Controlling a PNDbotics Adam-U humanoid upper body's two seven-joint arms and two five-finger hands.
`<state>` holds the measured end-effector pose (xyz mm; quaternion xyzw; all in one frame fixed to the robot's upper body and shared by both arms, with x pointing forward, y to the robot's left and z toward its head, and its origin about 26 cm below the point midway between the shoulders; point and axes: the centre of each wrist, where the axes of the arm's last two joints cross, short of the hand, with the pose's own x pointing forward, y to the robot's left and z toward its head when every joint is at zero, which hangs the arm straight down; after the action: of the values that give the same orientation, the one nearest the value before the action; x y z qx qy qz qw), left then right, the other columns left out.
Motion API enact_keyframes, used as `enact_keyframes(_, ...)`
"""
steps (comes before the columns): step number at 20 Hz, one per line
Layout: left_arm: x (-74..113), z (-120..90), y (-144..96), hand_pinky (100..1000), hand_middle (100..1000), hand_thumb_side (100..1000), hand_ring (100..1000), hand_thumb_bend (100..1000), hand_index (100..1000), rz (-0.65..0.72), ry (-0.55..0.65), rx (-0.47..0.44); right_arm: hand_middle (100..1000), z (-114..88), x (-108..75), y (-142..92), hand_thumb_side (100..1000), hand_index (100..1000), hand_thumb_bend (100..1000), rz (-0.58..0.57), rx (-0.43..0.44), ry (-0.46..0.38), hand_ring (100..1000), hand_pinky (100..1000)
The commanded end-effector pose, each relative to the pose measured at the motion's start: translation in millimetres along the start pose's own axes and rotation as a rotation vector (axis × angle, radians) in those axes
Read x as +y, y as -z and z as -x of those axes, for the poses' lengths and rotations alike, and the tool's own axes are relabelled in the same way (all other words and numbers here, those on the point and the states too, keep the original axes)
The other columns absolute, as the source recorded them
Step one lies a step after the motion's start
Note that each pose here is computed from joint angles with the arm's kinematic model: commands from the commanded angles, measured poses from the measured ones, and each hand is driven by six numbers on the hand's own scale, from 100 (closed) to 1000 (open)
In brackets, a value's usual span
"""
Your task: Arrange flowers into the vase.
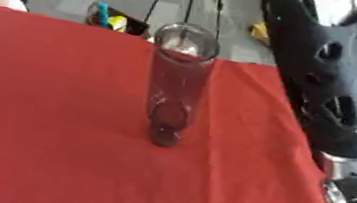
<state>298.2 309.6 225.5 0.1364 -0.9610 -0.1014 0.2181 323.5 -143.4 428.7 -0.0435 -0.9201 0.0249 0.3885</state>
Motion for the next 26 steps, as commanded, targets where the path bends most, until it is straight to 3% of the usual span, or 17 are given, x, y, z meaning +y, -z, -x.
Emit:
enact_keyframes(1, 2.8, -6, 6, 722, 855, 968, 863, 100, 960, 0.010, 0.006, -0.025, 100, -11, 0.1, -2, 588, 100, 100, 0.079, 0.057, -0.040, 100, 100)
enact_keyframes(26, 1.3, -6, 8, 722, 854, 967, 862, 100, 959, 0.006, -0.004, -0.030, 100, -3, 20.5, -27, 583, 100, 100, 0.010, 0.134, -0.034, 100, 100)
